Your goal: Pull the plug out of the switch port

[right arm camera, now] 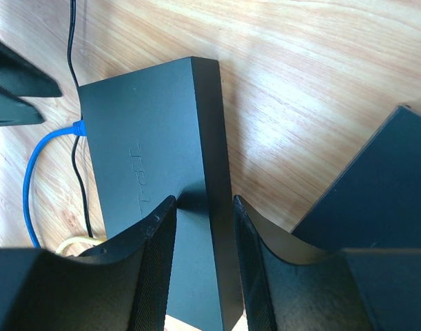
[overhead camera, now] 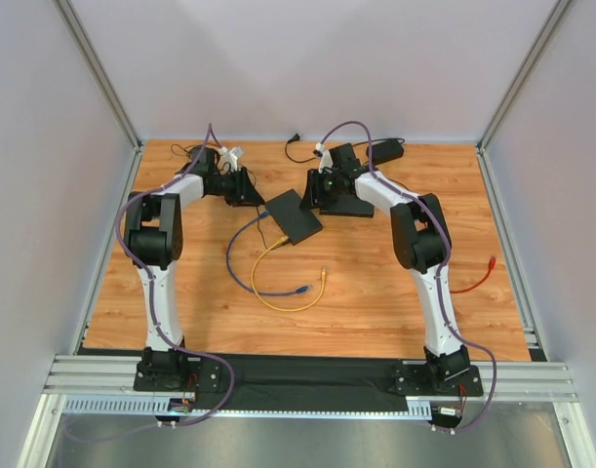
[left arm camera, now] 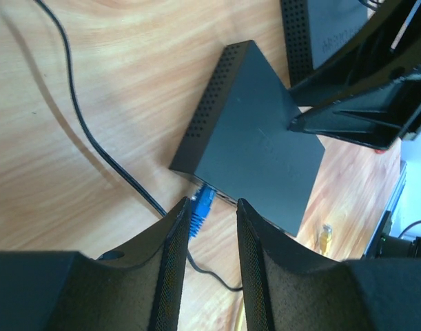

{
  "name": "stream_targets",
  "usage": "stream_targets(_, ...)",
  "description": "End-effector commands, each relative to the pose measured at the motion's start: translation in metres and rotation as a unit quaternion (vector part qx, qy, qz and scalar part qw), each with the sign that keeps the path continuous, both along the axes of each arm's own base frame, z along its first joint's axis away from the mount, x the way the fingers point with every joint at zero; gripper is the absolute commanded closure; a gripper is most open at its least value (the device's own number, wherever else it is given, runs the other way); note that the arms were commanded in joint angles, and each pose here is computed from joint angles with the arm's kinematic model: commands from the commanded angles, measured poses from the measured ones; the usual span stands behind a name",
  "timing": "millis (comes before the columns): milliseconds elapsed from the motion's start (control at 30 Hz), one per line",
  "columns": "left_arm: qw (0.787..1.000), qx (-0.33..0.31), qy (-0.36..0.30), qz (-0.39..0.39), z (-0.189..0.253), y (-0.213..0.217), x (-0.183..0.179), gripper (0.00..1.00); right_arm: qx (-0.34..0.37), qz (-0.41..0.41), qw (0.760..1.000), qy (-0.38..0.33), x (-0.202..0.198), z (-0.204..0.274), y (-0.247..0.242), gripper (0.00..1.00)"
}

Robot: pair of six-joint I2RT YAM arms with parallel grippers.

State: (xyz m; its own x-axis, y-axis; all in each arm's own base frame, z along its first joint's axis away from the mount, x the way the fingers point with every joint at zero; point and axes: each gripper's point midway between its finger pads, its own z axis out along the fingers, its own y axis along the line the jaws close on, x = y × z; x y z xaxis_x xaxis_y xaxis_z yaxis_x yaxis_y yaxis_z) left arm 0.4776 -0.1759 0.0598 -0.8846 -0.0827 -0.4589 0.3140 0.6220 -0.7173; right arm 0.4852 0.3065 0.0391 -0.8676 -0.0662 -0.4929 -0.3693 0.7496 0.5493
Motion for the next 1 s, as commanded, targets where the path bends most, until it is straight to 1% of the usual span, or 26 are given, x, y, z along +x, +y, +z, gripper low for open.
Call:
stream_targets(0, 1.000, -0.003, 0.029, 0.007, -0.006, -0.002, 0.001, 0.59, -0.003, 0.011, 1.000, 0.005, -0.002, -0.009, 0.000, 0.59)
stream_targets(133, 0.999, 0.007, 0.047, 0.013, -0.014, 0.000, 0.001, 0.60, -0.002, 0.012, 1.000, 0.004, -0.003, -0.009, 0.000, 0.59)
stream_targets(267, 0.999, 0.005, 0.046, 0.012, -0.014, -0.002, 0.001, 0.59, -0.001, 0.012, 1.000, 0.005, -0.003, -0.008, 0.001, 0.59)
stream_targets(500, 0.999, 0.014, 0.052, 0.005, -0.017, -0.011, 0.001, 0.54, 0.002, 0.012, 1.000, 0.005, -0.003, -0.008, 0.002, 0.59)
stream_targets(667, 0.998, 0.024, 0.062, 0.008, -0.025, -0.012, 0.002, 0.55, 0.002, 0.013, 1.000, 0.007, -0.004, -0.009, 0.002, 0.59)
stream_targets(967, 0.998, 0.020, 0.063, 0.001, -0.023, -0.013, -0.002, 0.59, 0.001, 0.013, 1.000, 0.006, -0.003, -0.010, 0.001, 0.59)
